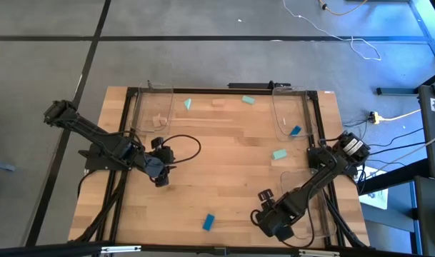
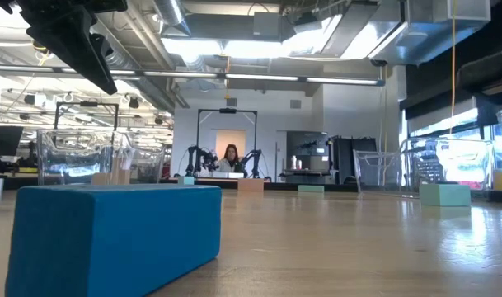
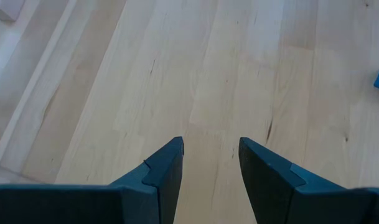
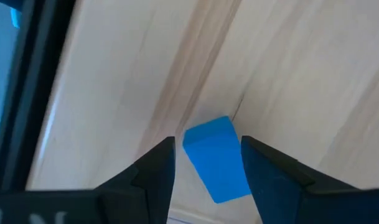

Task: Sort & place blocks by color
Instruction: Put the bottom right blue block into the top right transparent bin

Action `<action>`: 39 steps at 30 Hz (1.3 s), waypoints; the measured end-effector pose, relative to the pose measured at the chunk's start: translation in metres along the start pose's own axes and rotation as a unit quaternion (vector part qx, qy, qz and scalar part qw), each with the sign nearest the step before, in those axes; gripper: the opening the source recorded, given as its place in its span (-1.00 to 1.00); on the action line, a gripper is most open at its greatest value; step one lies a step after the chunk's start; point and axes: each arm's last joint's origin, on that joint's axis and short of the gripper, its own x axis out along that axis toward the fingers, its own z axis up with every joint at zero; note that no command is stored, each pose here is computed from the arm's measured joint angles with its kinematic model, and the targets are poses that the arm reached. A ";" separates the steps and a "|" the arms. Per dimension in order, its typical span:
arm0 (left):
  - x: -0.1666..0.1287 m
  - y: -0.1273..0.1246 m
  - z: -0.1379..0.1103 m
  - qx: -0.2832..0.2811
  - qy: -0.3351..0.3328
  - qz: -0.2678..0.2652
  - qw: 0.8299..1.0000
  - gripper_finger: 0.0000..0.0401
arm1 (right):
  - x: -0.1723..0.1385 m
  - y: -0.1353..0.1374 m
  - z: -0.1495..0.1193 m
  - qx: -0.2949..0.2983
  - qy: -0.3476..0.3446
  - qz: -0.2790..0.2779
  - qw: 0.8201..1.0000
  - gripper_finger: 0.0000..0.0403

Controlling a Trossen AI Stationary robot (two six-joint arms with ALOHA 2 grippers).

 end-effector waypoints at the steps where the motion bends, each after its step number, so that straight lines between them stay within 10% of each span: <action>1: 0.000 0.000 0.000 0.000 0.000 0.000 1.000 -0.26 | 0.002 0.000 0.000 -0.003 0.003 -0.001 1.000 -0.10; 39: 0.000 0.000 0.000 0.000 0.000 0.000 1.000 -0.26 | 0.025 -0.001 0.000 -0.015 0.036 -0.025 0.999 -0.34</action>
